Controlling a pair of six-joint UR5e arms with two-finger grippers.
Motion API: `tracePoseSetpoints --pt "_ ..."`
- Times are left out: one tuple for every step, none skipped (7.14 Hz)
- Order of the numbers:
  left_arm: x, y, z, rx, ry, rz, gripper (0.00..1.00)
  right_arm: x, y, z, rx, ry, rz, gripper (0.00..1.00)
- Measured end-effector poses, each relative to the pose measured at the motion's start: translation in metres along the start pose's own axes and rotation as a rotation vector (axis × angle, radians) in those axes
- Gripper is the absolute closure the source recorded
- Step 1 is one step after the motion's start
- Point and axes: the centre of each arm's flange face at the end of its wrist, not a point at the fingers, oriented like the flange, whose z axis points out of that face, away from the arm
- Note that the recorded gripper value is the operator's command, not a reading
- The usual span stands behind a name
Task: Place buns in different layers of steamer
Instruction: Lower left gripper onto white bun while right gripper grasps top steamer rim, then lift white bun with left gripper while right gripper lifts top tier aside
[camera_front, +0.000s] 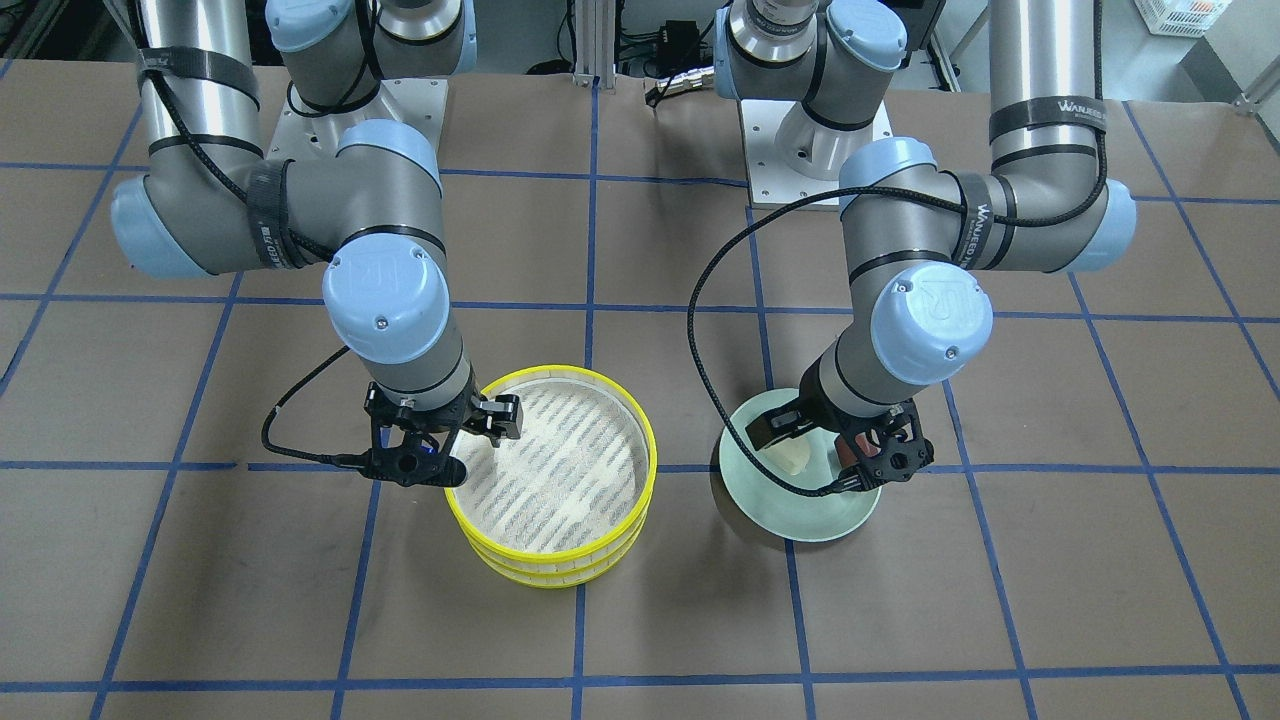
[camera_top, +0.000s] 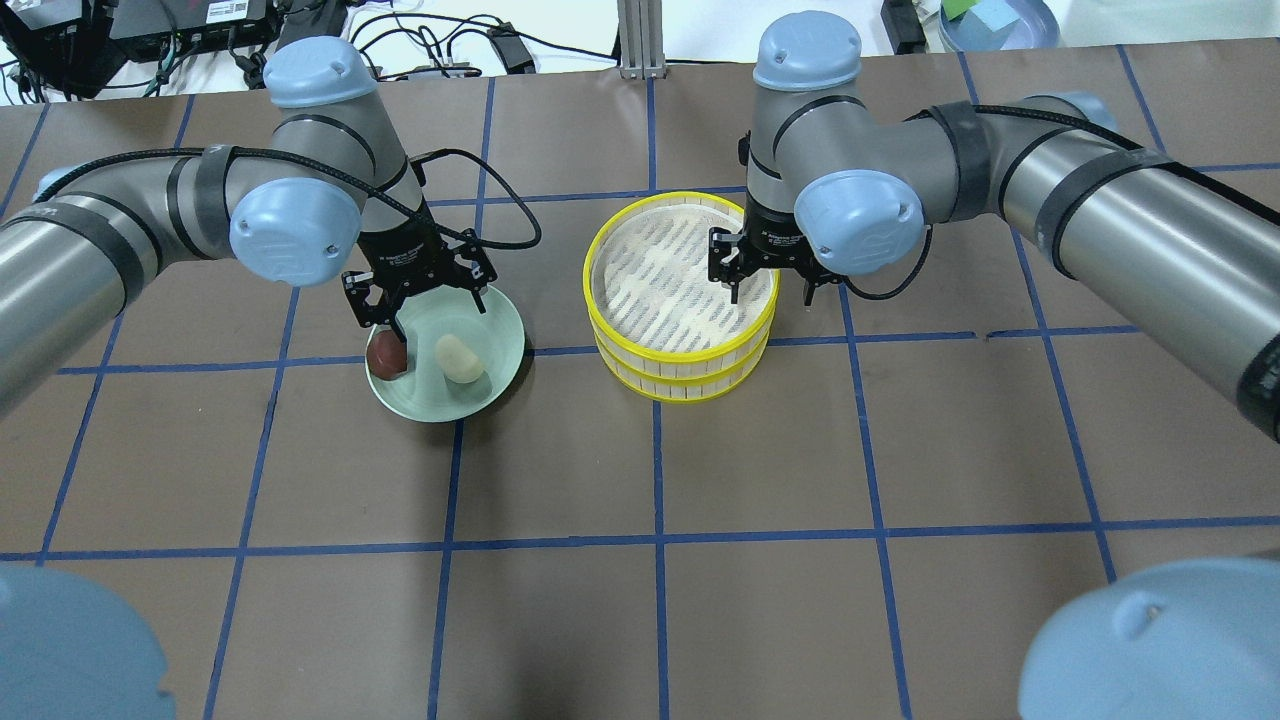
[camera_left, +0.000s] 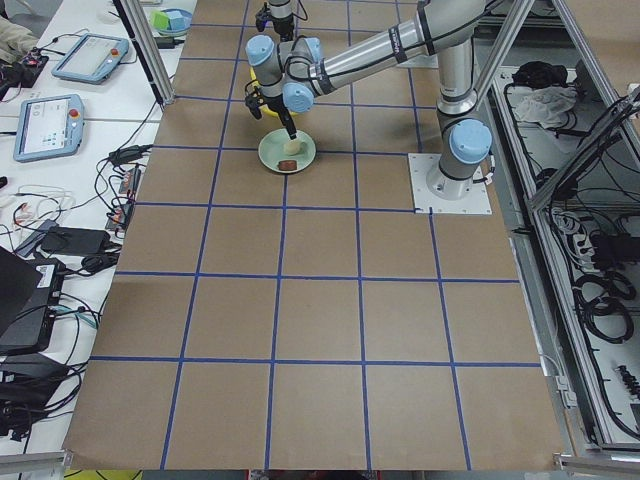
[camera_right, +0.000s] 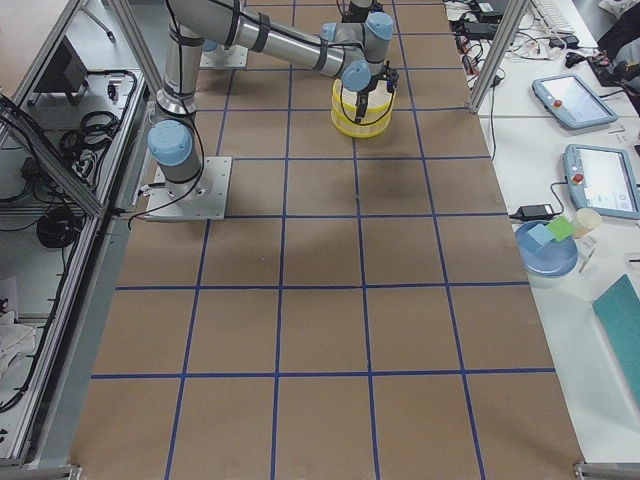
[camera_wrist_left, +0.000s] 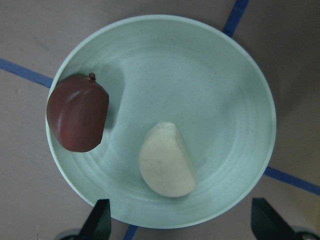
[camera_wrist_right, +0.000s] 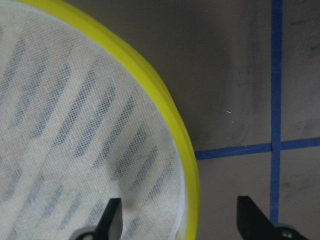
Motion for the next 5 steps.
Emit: tracePoseSetpoints --pt "0.001 -0.003 0.014 -0.022 -0.009 -0.010 0.00 0.002 0.001 -0.002 -0.008 -0.001 0.020 1.00" --pt "0.000 -0.002 0.028 -0.046 -0.021 -0.014 0.00 0.002 0.002 -0.005 -0.014 -0.005 0.038 1.00" --pt "-0.001 0.000 0.039 -0.063 -0.029 -0.016 0.00 0.003 0.004 -0.009 -0.016 -0.008 0.048 1.00" --pt "-0.001 -0.001 0.046 -0.069 -0.031 -0.017 0.00 0.005 0.007 -0.016 -0.014 -0.008 0.052 1.00" --pt "0.000 -0.003 0.051 -0.068 -0.031 -0.017 0.01 0.009 0.012 -0.030 -0.013 -0.005 0.052 1.00"
